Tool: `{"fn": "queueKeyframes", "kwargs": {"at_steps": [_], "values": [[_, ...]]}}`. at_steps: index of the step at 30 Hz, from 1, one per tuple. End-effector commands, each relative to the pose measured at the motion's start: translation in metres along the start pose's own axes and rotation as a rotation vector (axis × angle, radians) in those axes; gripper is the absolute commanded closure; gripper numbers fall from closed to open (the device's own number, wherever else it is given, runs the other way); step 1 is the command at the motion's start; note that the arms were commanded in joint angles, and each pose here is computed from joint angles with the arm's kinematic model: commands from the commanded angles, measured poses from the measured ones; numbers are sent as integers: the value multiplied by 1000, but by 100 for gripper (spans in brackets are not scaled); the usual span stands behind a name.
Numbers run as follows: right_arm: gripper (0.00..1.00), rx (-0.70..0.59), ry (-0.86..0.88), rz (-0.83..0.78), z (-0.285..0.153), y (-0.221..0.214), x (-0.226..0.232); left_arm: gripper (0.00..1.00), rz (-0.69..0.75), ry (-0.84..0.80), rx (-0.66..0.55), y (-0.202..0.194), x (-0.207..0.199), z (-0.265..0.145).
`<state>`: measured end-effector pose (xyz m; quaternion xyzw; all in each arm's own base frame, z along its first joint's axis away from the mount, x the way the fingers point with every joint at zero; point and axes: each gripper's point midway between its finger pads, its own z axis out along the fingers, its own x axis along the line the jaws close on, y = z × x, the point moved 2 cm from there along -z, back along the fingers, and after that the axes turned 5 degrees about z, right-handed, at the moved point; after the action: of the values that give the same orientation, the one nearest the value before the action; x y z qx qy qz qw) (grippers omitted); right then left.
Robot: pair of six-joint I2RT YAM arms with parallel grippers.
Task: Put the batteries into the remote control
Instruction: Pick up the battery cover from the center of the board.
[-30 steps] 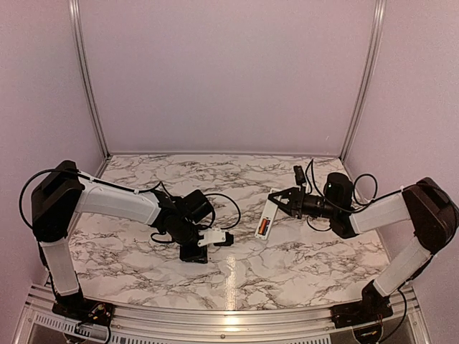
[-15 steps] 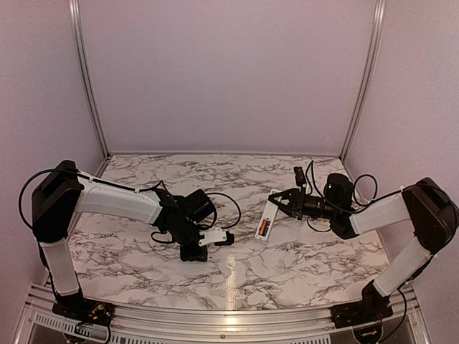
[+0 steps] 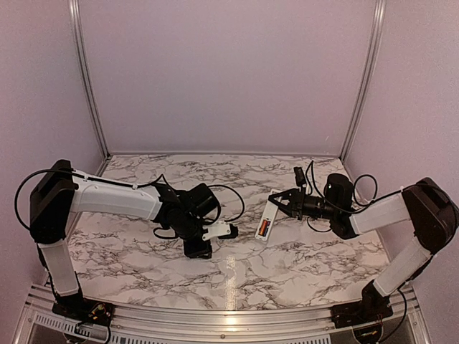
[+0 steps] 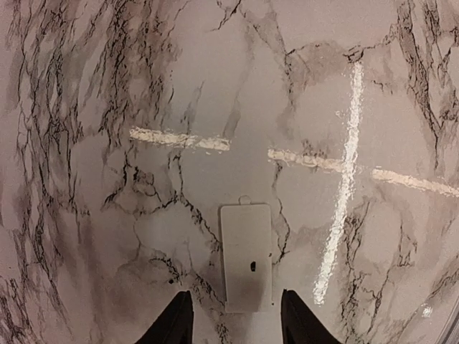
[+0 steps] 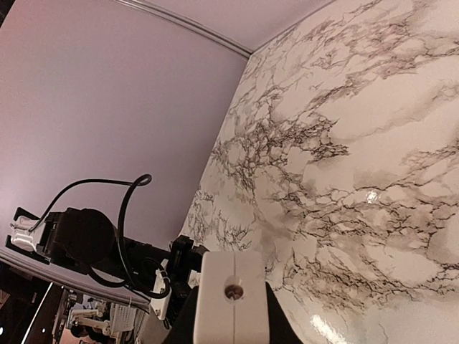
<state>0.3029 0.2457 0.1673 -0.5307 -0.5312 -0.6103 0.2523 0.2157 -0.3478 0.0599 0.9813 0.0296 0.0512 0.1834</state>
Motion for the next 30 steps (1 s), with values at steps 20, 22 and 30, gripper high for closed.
{"fn": "queueKeyframes", "kwargs": {"at_steps": [20,22,30], "values": [[100,-2,-8,-28,0,4,-2,74,-7,-89,287,-36,-24,42],[100,-1,-8,-29,0,4,-3,77,-11,-94,287,-35,-25,41],[100,-12,-15,-23,1,5,-5,82,-37,-9,172,-5,-7,16]]}}
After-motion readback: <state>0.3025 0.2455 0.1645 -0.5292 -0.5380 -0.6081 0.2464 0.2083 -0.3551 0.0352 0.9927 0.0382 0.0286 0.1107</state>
